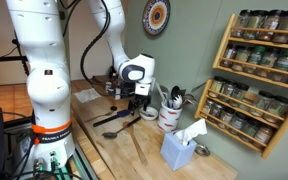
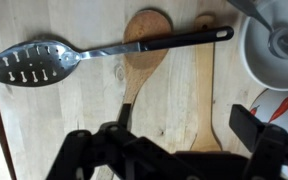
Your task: Put the wooden spatula in the white bucket
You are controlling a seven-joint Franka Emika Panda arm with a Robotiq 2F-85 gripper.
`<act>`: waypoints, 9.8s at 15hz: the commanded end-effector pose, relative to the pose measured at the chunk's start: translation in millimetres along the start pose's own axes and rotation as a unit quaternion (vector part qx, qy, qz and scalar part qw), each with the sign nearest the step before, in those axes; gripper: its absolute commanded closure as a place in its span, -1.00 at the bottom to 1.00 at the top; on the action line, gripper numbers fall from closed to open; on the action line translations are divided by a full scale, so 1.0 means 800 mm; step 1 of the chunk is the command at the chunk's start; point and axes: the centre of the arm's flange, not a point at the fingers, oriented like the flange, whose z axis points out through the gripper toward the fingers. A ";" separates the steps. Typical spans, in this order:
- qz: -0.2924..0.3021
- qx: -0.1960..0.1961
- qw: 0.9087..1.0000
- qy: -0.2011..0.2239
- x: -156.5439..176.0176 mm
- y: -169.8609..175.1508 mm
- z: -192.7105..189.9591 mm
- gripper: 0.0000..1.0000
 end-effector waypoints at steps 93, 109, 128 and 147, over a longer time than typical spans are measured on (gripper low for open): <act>0.023 0.128 0.865 0.485 -0.027 0.035 -0.169 0.87; -0.119 0.186 0.797 0.562 -0.087 -0.045 -0.185 0.87; -0.265 0.252 0.692 0.622 -0.062 -0.102 -0.103 0.87; -0.352 0.257 0.712 0.550 -0.047 -0.106 -0.004 0.87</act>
